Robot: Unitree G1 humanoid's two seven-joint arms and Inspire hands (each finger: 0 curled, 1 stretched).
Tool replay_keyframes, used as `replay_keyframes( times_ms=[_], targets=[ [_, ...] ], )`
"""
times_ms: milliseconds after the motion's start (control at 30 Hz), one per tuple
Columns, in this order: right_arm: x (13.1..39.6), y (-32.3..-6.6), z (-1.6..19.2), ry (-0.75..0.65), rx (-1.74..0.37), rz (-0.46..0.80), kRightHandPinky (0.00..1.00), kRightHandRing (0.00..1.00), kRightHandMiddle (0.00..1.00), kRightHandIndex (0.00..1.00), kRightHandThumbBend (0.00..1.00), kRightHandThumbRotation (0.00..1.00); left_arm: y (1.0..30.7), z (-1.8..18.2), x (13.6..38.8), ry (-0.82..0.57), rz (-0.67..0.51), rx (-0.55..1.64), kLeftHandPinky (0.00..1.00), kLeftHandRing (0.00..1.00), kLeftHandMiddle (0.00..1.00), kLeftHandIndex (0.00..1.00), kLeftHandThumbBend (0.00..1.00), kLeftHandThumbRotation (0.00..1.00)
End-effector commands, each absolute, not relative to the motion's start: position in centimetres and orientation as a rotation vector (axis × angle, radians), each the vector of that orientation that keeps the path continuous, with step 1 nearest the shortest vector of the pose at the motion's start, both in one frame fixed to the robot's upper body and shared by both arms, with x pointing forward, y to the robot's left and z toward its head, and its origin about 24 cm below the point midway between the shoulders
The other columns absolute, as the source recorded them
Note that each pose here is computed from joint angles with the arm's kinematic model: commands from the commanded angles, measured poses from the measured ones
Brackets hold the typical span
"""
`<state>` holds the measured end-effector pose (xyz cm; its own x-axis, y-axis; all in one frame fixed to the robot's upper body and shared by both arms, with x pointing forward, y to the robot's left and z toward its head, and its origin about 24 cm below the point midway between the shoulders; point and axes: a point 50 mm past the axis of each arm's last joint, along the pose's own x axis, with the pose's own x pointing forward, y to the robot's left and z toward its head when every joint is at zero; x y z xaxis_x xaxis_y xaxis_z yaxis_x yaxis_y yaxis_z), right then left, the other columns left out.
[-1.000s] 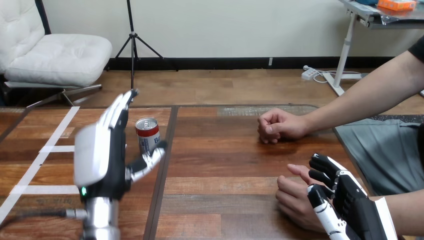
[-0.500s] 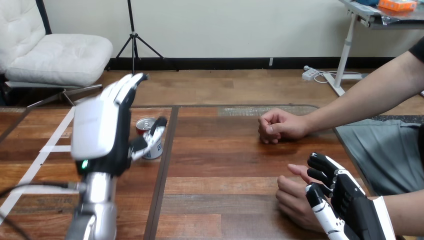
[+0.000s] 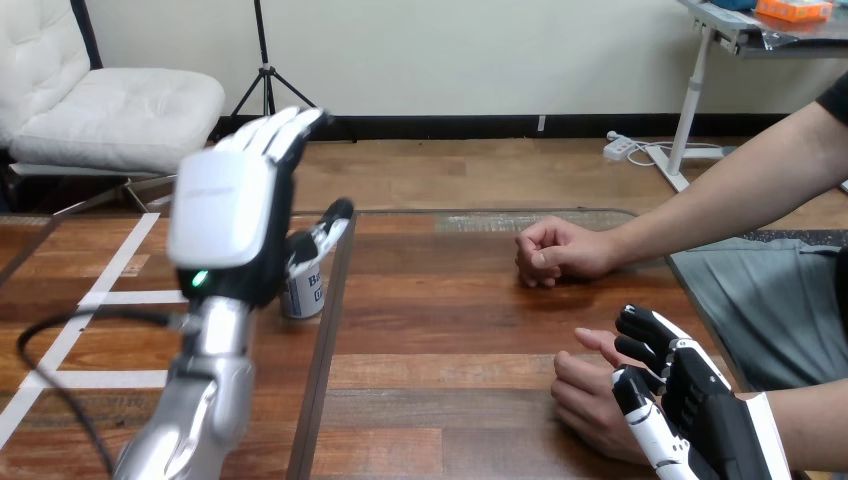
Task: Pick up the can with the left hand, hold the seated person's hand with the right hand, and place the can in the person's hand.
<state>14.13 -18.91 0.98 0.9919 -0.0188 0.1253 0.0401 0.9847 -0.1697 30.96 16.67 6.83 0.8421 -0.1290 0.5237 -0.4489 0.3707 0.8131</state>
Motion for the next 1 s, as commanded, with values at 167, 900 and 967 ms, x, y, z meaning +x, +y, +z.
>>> replay_keyframes(
  times_ms=[167, 900, 967],
  targets=[
    [15.4, -18.3, 1.9, -0.196, -0.161, -0.001, 0.79, 0.84, 0.86, 0.84, 0.55, 0.64, 16.7, 9.1, 33.4, -0.628, 0.248, 1.277, 0.71, 0.80, 0.82, 0.77, 0.52, 0.26],
    [15.3, -18.3, 1.8, -0.191, -0.165, -0.002, 0.79, 0.85, 0.86, 0.84, 0.54, 0.64, 16.3, 8.3, 34.9, -0.508, 0.162, 1.299, 0.67, 0.77, 0.80, 0.77, 0.53, 0.29],
    [15.3, -18.3, 1.8, -0.193, -0.164, -0.003, 0.79, 0.85, 0.86, 0.84, 0.54, 0.64, 16.4, 8.0, 35.0, -0.490, 0.153, 1.305, 0.68, 0.77, 0.79, 0.77, 0.53, 0.30]
  ],
)
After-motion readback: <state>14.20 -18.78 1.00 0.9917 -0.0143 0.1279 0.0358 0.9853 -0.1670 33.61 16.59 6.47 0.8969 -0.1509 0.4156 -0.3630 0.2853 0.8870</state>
